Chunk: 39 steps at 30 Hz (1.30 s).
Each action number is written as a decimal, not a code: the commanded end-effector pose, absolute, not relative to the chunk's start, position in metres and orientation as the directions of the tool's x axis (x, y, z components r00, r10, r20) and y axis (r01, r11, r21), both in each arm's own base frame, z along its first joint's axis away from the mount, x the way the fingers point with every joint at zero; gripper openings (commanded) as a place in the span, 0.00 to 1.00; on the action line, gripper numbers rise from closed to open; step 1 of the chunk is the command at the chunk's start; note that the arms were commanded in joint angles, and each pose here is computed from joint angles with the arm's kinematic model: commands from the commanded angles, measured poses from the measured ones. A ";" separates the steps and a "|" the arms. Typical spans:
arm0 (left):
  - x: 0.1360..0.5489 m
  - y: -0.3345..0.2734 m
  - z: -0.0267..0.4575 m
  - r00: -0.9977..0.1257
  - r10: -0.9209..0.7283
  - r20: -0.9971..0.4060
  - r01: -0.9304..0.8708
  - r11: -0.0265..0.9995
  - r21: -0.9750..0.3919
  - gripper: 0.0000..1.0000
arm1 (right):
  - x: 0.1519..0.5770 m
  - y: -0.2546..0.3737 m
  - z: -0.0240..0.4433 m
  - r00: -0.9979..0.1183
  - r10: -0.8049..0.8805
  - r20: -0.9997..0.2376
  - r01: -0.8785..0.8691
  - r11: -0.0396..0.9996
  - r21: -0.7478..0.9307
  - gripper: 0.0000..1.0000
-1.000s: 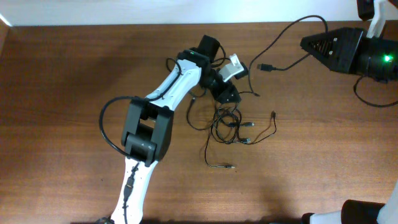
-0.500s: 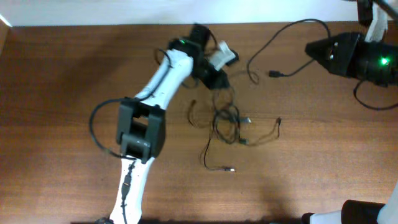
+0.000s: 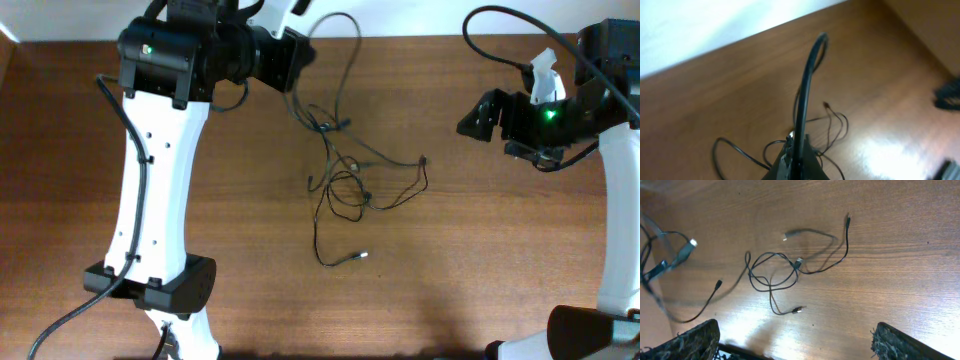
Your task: Untangle cables
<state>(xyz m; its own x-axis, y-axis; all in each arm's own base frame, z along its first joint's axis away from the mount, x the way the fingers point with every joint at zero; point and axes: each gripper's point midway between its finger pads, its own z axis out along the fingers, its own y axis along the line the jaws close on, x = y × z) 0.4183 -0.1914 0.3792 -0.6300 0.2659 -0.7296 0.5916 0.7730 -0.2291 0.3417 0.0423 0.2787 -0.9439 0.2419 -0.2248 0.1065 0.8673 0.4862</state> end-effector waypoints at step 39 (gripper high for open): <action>0.289 0.283 0.249 -0.098 -0.899 -0.427 -0.976 0.171 -0.138 0.00 | 0.386 0.179 0.174 -0.978 -0.141 -0.152 -0.193 0.891 0.412 0.92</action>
